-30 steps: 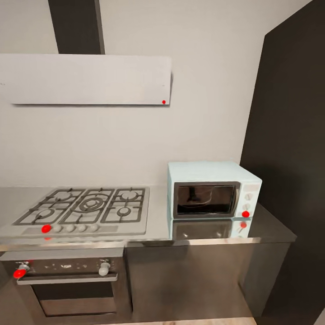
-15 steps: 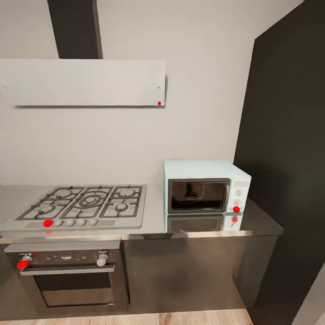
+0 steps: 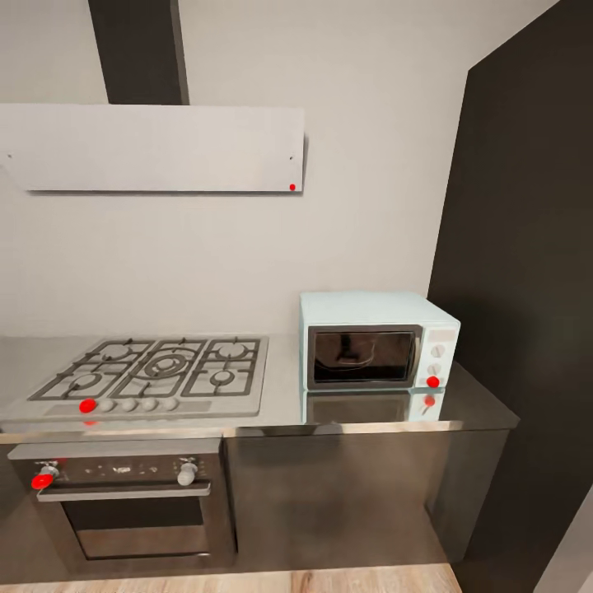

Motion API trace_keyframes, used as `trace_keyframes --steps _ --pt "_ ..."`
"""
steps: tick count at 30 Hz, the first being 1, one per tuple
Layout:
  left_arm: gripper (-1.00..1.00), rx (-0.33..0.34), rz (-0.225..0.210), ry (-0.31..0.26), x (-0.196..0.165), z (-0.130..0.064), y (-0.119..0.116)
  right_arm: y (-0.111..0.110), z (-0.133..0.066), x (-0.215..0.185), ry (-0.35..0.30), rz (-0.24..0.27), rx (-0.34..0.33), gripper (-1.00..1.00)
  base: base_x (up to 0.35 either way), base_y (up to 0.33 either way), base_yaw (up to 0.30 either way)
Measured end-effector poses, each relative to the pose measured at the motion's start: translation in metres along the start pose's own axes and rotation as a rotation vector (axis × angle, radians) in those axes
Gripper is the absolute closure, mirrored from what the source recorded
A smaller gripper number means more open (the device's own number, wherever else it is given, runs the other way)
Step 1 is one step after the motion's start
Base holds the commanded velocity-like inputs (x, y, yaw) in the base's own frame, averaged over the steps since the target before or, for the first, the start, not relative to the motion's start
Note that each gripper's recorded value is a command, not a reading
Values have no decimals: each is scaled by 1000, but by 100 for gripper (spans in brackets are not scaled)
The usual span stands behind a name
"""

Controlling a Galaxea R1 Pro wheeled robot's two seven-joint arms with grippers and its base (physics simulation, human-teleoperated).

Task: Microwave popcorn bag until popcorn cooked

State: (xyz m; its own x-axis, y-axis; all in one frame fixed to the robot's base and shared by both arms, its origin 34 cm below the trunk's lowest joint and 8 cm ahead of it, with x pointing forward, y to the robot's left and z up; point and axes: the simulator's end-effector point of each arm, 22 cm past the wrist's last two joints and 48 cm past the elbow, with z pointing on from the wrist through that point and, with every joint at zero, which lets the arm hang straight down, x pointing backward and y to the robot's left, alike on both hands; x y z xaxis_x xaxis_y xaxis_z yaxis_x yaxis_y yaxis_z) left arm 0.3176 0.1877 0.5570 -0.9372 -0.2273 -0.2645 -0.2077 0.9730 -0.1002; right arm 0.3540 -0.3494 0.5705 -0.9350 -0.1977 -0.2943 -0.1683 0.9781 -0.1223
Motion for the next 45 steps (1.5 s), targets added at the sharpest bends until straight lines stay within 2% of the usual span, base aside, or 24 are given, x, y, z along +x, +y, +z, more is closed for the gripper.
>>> trace_keyframes --steps 5,6,7,8,9,10,13,14,18,20,22,27,30,33,35,37,38,41,43,45 --pt "-100 0 0 0 0 0 0 18 1 -10 -3 1 -28 -100 0 0 0" --pt "-100 0 0 0 0 0 0 50 0 -29 41 13 -97 -100 0 0 0" --pt "-100 0 0 0 0 0 0 32 -5 -77 -44 10 -69 -100 0 0 0" --pt "-100 0 0 0 0 0 0 0 -22 -145 -169 9 -16 -100 0 0 0" --pt "-100 0 0 0 0 0 0 -34 -53 -212 -307 9 51 -100 0 0 0" --pt "-100 0 0 0 0 0 0 -45 -69 -235 -331 20 64 -100 0 0 0" --pt "-100 0 0 0 0 0 0 -50 -104 -279 -397 45 70 -100 0 0 0" --pt "-100 0 0 0 0 0 0 -53 -126 -300 -427 64 78 -100 0 0 0" --pt "-100 0 0 0 0 0 0 -52 -163 -325 -444 110 65 -100 0 0 0" --pt "-100 0 0 -1 0 0 0 -59 -183 -337 -468 127 77 -100 0 0 0" --pt "-100 0 1 0 0 0 0 -76 -219 -360 -531 147 114 -100 0 0 0" --pt "-100 0 0 0 0 0 0 -108 -283 -413 -668 183 173 -100 0 0 0" --pt "-100 1 0 -1 0 0 0 -121 -313 -443 -742 217 172 -100 0 0 0" --pt "-100 1 0 -1 -1 0 0 -123 -342 -474 -826 247 132 -100 0 0 0" --pt "-100 1 0 -1 -1 0 -1 -122 -354 -490 -863 255 112 -100 0 0 0" --pt "-100 1 0 -1 -1 0 -1 -119 -353 -503 -880 251 96 -100 0 0 0" --pt "-100 1 0 -1 -1 0 -1 -116 -348 -507 -888 241 88 -100 0 0 0" --pt "-100 1 0 -1 0 0 -1 -102 -313 -515 -912 197 72 -100 0 0 0" --pt "-100 1 0 -1 0 0 0 -100 -294 -513 -909 205 71 -100 0 0 0" --pt "-100 1 3 -3 -1 0 -1 -108 -304 -517 -944 225 94 -100 0 0 0"
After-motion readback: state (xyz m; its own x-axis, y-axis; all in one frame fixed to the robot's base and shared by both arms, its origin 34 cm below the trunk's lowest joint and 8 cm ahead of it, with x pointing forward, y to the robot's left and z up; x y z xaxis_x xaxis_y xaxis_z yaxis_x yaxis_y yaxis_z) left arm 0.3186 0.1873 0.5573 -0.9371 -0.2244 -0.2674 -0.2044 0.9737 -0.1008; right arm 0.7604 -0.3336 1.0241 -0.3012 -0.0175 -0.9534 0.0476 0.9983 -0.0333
